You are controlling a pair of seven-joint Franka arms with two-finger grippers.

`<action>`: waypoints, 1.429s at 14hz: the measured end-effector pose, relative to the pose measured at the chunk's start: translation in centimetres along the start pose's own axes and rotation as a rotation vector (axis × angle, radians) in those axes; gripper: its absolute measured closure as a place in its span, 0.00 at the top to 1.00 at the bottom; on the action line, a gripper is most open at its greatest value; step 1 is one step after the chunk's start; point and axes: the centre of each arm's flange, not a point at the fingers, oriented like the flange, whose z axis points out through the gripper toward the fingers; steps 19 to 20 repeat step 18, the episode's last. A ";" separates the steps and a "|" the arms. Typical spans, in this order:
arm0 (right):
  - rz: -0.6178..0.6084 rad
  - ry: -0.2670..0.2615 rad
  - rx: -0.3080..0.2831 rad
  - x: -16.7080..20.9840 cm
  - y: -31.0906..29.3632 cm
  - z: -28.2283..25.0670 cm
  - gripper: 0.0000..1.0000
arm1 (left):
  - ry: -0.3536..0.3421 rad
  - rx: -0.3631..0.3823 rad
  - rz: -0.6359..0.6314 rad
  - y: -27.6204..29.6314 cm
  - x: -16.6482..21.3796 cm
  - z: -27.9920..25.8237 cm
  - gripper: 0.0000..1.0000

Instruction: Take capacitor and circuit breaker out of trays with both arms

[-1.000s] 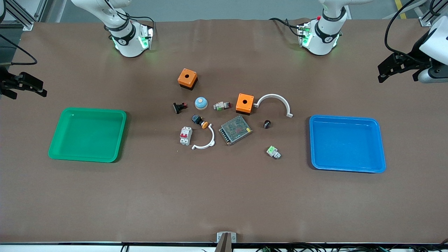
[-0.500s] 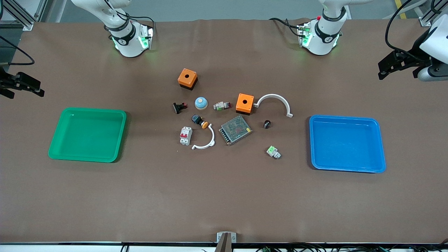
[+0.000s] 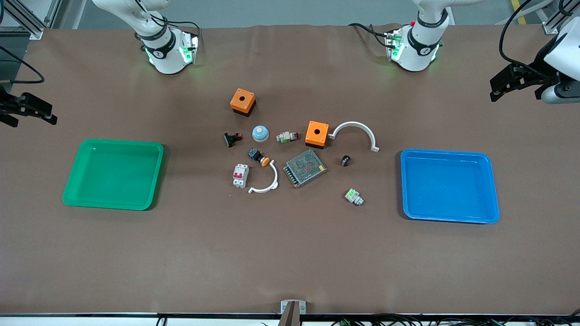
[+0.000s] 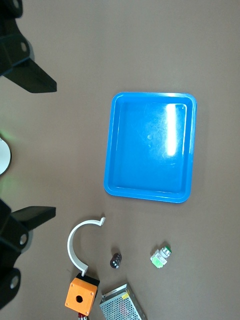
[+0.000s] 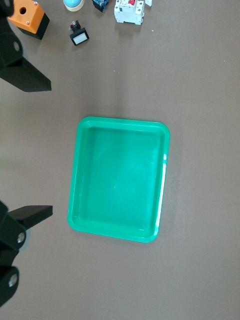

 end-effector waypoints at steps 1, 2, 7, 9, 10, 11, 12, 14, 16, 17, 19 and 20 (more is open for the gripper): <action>0.000 -0.002 0.000 0.0 0.0 0.0 1.00 | -0.002 -0.009 0.001 0.1 0.0 0.0 1.00; 0.000 -0.003 0.001 0.0 0.0 0.0 1.00 | -0.003 -0.016 0.002 0.2 0.0 0.0 1.00; -0.001 -0.011 0.004 -0.1 -0.1 0.1 1.00 | -0.005 -0.021 0.003 0.2 -0.1 0.0 1.00; -0.001 -0.012 0.010 -0.2 -0.3 0.0 1.00 | -0.005 -0.021 0.003 0.2 -0.1 0.0 1.00; 0.000 -0.011 0.014 -0.2 -0.3 0.0 1.00 | -0.005 -0.021 0.003 0.3 -0.1 0.0 1.00; 0.003 -0.010 0.018 -0.3 -0.4 -0.1 1.00 | -0.005 -0.021 0.003 0.2 -0.1 0.0 1.00; 0.009 -0.009 0.021 -0.3 -0.4 -0.2 1.00 | -0.005 -0.021 0.003 0.2 -0.1 0.0 1.00; 0.026 -0.010 0.026 -0.4 -0.5 -0.3 1.00 | -0.005 -0.021 0.003 0.2 -0.1 0.0 1.00; 0.034 -0.011 0.027 -0.4 -0.5 -0.2 1.00 | -0.005 -0.021 0.003 0.2 -0.1 0.0 1.00; 0.035 -0.012 0.027 -0.4 -0.5 -0.2 1.00 | -0.004 -0.021 0.003 0.2 -0.1 0.0 1.00; 0.035 -0.013 0.027 -0.4 -0.6 -0.2 1.00 | -0.003 -0.021 0.003 0.2 -0.1 -0.1 1.00; 0.035 -0.013 0.027 -0.4 -0.6 -0.2 1.00 | -0.003 -0.021 0.003 0.2 -0.1 -0.1 1.00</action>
